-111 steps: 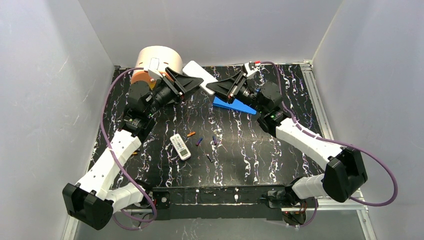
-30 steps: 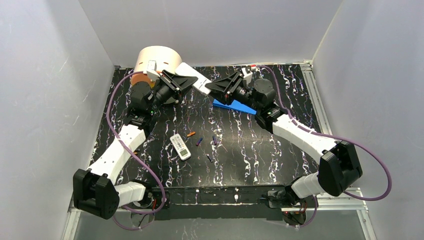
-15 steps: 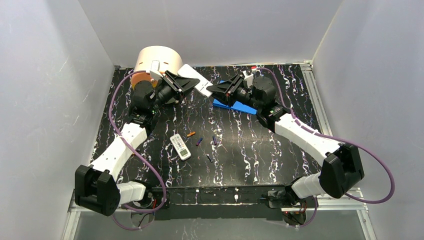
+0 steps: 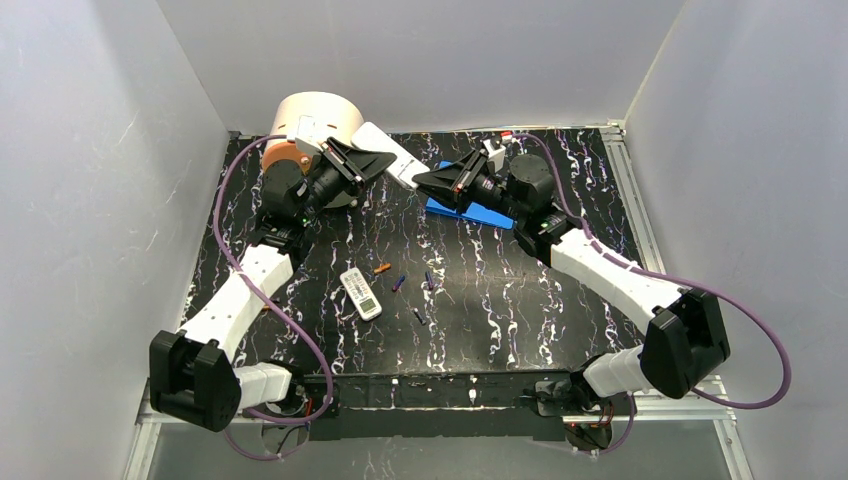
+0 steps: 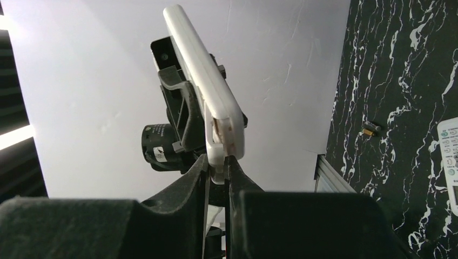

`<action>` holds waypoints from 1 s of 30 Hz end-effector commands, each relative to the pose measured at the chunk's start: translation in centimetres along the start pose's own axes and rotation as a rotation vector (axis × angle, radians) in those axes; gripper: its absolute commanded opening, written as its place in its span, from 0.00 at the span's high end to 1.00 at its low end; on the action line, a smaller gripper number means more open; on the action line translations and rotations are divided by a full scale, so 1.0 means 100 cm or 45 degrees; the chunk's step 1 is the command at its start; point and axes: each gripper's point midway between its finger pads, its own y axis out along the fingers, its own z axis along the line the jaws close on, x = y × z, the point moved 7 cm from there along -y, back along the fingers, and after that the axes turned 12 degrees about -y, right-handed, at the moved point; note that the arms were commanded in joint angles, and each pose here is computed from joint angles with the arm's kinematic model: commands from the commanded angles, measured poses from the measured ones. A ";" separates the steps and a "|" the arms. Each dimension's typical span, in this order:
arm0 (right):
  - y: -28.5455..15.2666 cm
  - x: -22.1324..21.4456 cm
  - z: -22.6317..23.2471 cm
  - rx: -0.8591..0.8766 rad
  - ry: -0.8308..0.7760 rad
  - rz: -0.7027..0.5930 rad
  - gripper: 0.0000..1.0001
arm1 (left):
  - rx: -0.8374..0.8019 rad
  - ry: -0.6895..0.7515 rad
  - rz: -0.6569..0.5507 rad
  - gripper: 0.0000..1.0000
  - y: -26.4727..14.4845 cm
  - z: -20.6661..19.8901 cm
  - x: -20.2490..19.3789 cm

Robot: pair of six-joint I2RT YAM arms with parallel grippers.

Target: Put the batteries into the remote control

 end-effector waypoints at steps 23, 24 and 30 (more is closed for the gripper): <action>-0.067 0.033 -0.030 -0.349 -0.302 -0.260 0.99 | 0.057 0.363 0.065 1.00 -0.017 0.001 -0.004; -0.074 0.035 -0.046 -0.418 -0.306 -0.261 0.99 | 0.059 0.374 0.074 1.00 -0.020 0.000 -0.006; -0.101 0.020 -0.141 -0.855 -0.334 -0.103 0.99 | 0.003 0.448 0.161 1.00 -0.033 -0.011 -0.016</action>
